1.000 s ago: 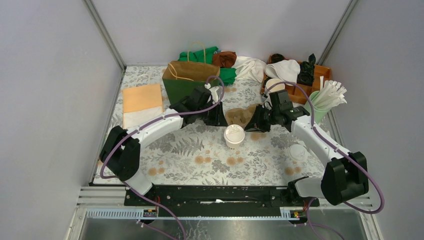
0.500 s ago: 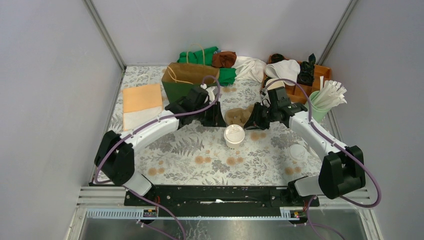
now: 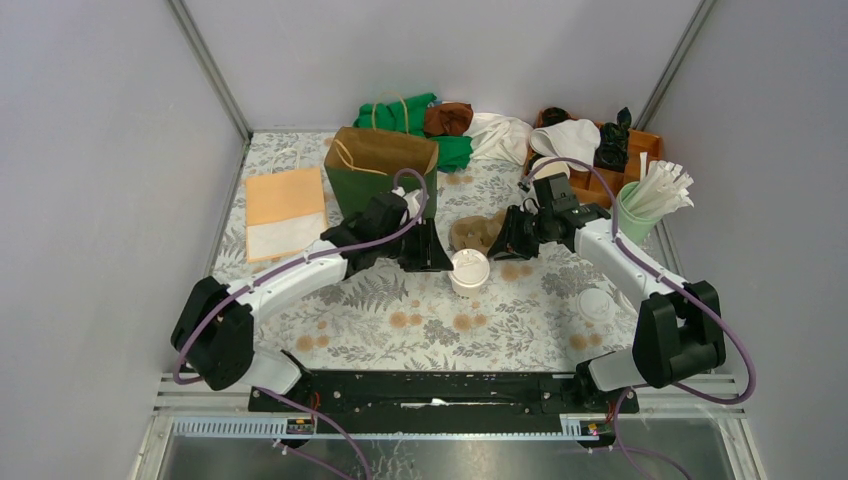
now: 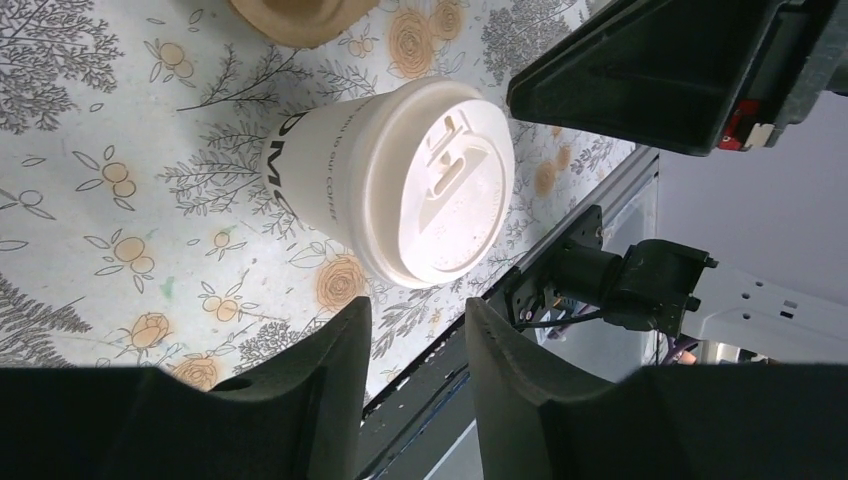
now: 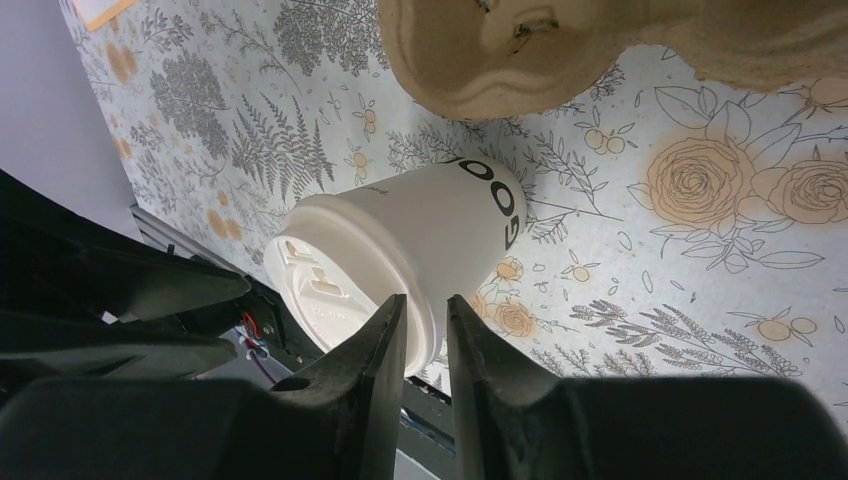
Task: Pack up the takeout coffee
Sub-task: Close the cup lid on the coffee cup.
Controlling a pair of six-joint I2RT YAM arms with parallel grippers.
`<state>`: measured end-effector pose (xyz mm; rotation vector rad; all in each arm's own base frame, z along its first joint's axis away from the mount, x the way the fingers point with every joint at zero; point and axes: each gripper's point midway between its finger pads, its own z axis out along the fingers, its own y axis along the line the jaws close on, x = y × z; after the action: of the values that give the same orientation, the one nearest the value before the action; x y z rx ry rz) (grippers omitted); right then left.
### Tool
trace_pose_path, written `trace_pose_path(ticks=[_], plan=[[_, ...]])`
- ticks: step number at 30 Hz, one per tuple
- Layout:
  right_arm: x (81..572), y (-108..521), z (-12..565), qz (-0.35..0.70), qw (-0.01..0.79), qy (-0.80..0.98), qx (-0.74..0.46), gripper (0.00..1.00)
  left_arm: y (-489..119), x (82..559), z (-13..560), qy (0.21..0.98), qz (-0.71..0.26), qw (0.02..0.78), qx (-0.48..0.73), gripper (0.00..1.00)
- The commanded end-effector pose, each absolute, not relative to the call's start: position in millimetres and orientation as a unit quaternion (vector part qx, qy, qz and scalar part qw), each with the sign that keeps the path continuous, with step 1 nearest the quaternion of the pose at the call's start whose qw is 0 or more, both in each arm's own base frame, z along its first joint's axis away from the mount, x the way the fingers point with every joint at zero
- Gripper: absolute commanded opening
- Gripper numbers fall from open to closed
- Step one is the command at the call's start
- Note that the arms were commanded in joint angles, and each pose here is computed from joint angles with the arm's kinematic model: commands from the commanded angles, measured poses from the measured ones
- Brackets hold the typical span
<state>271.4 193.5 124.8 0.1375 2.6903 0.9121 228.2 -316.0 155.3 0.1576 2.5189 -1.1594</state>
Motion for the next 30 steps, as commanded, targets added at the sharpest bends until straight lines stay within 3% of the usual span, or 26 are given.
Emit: trace_pose_path(ticks=[1,8,30], plan=[[277.4,188.9,126.8,0.312,0.161,0.935,0.045,0.29,-333.8,245.7,186.3,0.869,-0.439,0.221,0.066,0.43],[269.0,195.1,127.4,0.337,0.149,0.929,0.036,0.28,-336.8,254.5,174.8,0.881,-0.416,0.215,0.065,0.32],[242.5,194.7,127.9,0.356,0.129,0.924,0.047,0.25,-349.3,275.3,164.9,0.887,-0.396,0.218,0.094,0.23]])
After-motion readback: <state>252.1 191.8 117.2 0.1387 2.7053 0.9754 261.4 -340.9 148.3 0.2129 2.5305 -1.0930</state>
